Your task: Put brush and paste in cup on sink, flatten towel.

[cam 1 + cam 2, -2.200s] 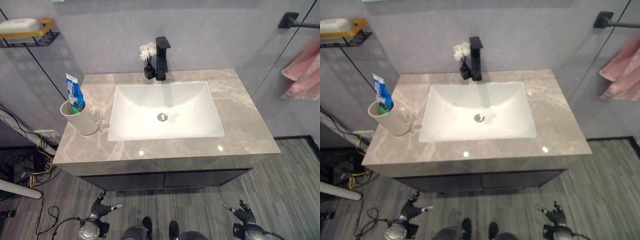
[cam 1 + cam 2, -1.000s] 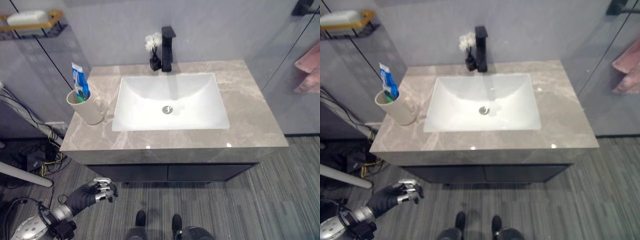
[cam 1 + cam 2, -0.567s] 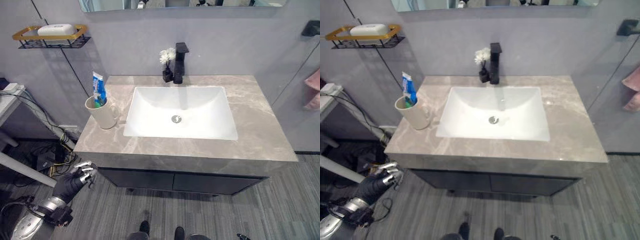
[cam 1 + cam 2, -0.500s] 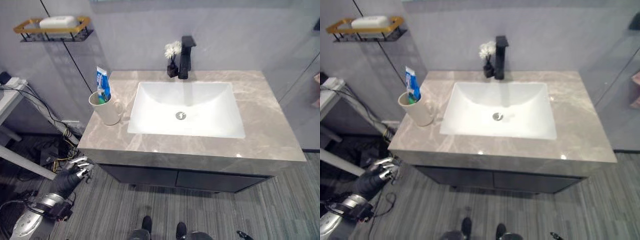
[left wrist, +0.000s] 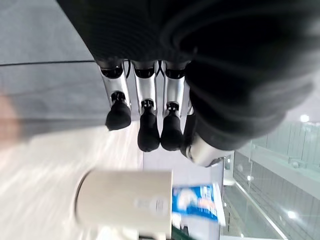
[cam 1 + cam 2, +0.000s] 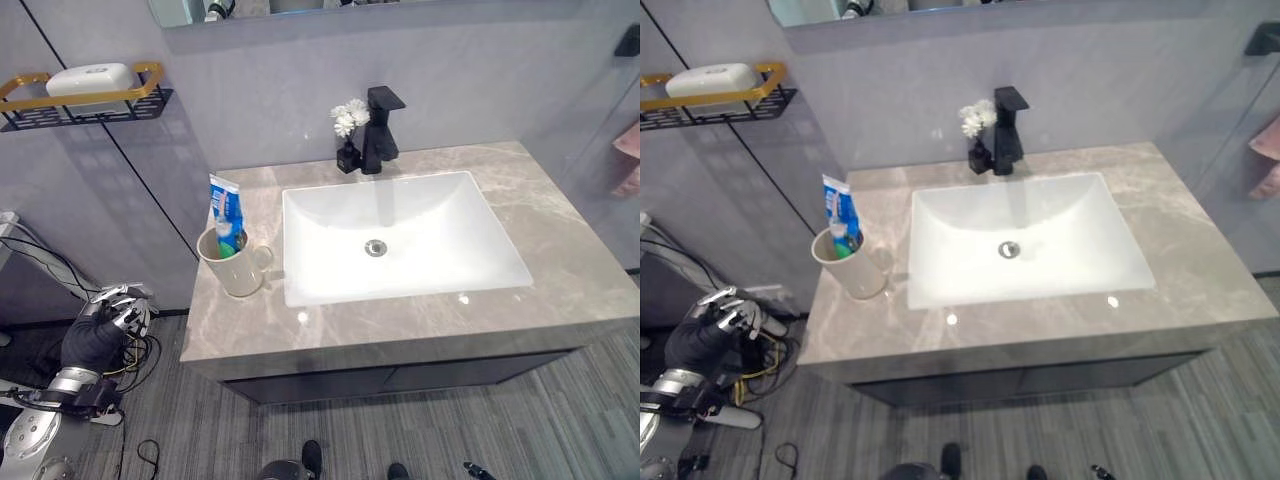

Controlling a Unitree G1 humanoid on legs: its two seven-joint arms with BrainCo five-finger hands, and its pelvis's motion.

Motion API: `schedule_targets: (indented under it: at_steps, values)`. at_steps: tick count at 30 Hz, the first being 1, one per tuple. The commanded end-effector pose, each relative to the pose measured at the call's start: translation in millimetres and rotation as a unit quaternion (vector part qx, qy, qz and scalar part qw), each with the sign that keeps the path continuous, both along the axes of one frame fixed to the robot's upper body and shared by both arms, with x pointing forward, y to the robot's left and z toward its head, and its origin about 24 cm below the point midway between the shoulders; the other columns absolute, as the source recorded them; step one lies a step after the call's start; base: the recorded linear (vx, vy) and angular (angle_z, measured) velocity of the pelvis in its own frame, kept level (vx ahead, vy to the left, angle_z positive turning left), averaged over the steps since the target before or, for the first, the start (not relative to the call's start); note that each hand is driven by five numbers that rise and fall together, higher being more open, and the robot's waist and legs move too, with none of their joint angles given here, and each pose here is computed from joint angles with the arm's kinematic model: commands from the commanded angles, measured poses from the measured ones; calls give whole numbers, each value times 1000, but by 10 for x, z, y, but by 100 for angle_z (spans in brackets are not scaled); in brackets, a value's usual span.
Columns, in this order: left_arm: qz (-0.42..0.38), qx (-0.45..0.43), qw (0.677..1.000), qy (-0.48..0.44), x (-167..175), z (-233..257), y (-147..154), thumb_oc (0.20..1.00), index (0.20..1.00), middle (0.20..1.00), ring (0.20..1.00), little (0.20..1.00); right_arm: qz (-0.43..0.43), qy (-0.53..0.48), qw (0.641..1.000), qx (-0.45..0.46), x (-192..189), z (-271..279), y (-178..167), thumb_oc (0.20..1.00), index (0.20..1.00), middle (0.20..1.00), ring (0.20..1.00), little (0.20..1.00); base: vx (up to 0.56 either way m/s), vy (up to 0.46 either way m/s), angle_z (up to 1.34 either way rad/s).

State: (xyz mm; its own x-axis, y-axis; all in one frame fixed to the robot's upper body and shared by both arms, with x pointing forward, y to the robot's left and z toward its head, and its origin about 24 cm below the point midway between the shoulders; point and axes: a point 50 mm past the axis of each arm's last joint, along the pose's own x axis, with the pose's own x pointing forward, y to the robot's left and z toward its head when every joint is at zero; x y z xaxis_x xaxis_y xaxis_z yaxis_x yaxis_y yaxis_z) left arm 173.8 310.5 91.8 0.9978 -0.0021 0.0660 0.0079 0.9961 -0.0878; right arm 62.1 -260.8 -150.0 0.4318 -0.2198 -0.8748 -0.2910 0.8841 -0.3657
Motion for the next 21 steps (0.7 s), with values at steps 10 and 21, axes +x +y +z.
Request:
schedule_targets:
  at_steps: [10,21]
  values:
    - [-27,53,997,-57,-42,323,-39,200,200,200,200,200,43,-41,998,-19,253,90,-27,1000,1000,1000,1000,1000,36,20,-4]
    - [-111,67,992,6,-79,284,-136,200,200,200,200,200,44,-12,998,-34,134,53,-85,1000,1000,1000,1000,1000,8,-33,4]
